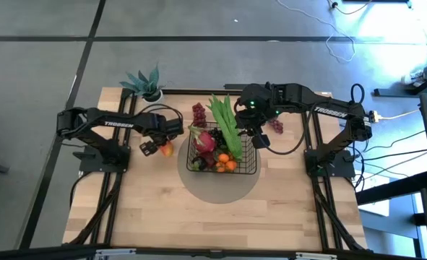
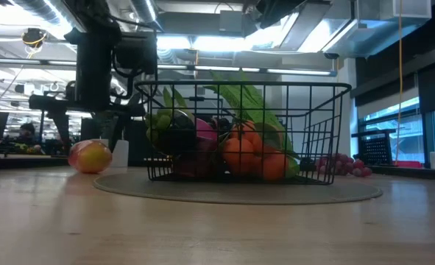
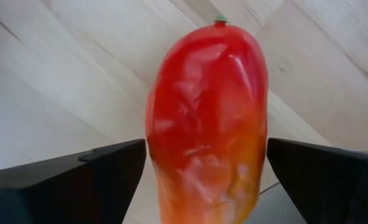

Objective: Build produce basket
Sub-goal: Put the red mango into the black wire basket

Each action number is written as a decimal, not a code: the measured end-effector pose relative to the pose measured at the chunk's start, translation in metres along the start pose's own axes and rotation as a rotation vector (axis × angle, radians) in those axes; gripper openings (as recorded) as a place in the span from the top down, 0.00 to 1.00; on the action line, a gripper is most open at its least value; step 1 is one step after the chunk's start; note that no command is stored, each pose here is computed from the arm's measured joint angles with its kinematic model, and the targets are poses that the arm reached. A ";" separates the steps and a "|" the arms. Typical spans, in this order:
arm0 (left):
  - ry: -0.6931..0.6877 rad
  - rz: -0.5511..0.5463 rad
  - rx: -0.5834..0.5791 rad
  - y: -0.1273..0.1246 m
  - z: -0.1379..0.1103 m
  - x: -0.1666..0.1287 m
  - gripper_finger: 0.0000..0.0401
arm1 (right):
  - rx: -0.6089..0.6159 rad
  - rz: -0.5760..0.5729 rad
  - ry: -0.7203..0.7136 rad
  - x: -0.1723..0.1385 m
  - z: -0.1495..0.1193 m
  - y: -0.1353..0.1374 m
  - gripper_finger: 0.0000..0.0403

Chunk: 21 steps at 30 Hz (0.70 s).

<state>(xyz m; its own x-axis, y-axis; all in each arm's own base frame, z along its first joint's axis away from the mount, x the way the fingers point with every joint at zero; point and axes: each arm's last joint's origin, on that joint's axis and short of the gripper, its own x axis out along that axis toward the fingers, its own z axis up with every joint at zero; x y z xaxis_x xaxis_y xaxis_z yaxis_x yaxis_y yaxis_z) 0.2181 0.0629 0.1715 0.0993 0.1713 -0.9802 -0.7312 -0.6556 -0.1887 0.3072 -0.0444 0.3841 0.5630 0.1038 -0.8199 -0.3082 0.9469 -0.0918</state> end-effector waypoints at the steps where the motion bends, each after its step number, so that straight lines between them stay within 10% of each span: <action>1: 0.001 -0.002 -0.005 0.000 0.000 0.000 0.21 | 0.000 0.000 0.000 0.000 0.000 0.000 0.74; 21: -0.004 0.013 0.117 0.002 -0.001 0.000 0.40 | -0.001 -0.001 -0.002 0.000 0.000 0.000 0.74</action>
<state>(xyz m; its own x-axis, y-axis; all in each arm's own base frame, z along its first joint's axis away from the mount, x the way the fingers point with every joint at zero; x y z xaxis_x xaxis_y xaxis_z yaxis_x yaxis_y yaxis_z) 0.2174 0.0603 0.1714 0.0868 0.1662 -0.9823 -0.8063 -0.5673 -0.1672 0.3074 -0.0443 0.3842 0.5648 0.1038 -0.8187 -0.3083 0.9468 -0.0926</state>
